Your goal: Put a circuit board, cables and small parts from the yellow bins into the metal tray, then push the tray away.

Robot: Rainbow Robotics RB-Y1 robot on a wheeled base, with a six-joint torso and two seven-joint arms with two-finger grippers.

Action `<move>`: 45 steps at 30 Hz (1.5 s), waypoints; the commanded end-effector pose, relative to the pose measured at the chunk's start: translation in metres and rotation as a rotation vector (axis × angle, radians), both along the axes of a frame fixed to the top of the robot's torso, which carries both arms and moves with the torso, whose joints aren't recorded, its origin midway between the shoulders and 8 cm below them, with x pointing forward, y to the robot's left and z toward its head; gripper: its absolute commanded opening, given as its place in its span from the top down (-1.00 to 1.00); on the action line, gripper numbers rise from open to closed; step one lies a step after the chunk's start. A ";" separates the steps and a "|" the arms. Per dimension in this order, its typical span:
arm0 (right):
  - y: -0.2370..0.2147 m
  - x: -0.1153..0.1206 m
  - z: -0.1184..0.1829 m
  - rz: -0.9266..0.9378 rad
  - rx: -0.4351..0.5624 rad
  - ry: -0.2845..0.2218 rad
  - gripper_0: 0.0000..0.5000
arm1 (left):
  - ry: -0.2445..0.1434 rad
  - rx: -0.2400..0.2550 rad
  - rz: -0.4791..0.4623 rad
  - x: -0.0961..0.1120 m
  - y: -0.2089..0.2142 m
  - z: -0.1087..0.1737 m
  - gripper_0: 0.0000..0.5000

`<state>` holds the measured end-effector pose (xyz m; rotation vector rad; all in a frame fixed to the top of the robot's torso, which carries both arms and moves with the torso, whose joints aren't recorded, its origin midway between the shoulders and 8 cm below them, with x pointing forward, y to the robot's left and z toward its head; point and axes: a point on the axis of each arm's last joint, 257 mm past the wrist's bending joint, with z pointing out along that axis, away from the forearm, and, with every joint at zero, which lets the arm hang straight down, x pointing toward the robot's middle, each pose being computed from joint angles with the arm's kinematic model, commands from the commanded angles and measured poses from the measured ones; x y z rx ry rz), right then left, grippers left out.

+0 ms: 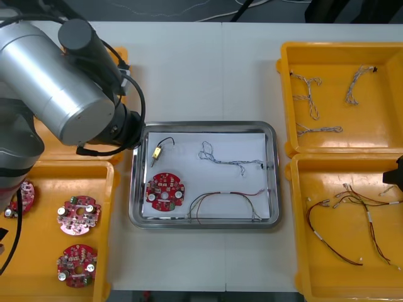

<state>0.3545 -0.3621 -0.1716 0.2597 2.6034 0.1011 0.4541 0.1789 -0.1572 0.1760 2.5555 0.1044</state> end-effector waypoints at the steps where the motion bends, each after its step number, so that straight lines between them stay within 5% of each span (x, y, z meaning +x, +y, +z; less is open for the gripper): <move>1: -0.002 -0.005 0.005 -0.037 0.013 -0.015 -1.00 | 0.013 0.009 -0.010 -0.011 -0.017 -0.016 1.00; 27: -0.002 -0.005 0.005 -0.037 0.013 -0.015 -1.00 | 0.018 -0.079 -0.005 0.011 -0.088 -0.046 1.00; 45: -0.002 -0.005 0.005 -0.037 0.013 -0.015 -1.00 | 0.008 -0.096 -0.013 0.018 -0.112 -0.059 1.00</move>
